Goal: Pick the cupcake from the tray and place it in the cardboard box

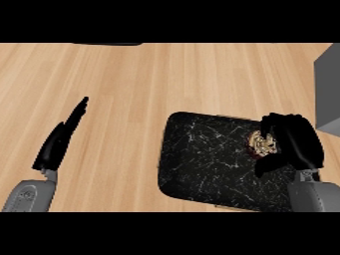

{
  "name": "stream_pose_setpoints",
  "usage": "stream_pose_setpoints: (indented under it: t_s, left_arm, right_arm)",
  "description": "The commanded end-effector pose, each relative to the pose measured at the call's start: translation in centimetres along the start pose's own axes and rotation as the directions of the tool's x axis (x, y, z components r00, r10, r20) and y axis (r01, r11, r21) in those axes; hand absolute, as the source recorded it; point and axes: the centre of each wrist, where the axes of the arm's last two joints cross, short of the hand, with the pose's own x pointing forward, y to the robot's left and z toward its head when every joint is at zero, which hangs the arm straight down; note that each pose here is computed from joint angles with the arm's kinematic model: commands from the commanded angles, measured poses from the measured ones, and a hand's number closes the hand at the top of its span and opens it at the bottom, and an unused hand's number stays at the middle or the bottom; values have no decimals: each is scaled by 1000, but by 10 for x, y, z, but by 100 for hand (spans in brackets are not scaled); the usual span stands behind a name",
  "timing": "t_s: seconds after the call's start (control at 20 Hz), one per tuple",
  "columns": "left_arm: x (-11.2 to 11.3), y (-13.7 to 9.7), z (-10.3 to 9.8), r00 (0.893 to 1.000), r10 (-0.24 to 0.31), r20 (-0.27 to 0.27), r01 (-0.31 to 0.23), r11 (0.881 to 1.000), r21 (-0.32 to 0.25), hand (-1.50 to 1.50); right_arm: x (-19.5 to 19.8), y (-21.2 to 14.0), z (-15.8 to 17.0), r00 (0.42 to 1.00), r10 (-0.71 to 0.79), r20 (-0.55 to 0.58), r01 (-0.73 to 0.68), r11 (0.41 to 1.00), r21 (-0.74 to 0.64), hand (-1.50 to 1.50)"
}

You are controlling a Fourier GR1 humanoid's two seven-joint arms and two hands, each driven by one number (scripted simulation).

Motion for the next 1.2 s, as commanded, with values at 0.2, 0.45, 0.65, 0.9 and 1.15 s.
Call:
stream_pose_setpoints:
  t_s: [0.2,0.45,0.65,0.9,1.15]
  left_arm:
    - [-6,1,3,1000,-5,-11,5,1000,15,0]
    - [6,12,8,1000,6,-8,-6,999,33,0]
    - [-5,15,11,1000,13,-15,-12,999,38,0]
    - [0,-9,2,1000,9,-27,-8,999,35,0]
    - [-6,0,8,1000,8,-26,-7,999,34,0]
  right_arm:
    - [69,-52,-106,976,122,-183,-105,990,96,150]
    - [58,-83,-110,965,137,-222,-143,990,-11,150]
    - [61,-141,-112,932,162,-325,-212,969,-124,150]
    - [50,-181,-111,884,121,-451,-215,963,-164,150]
    - [22,-234,-96,847,35,-531,-194,949,-247,150]
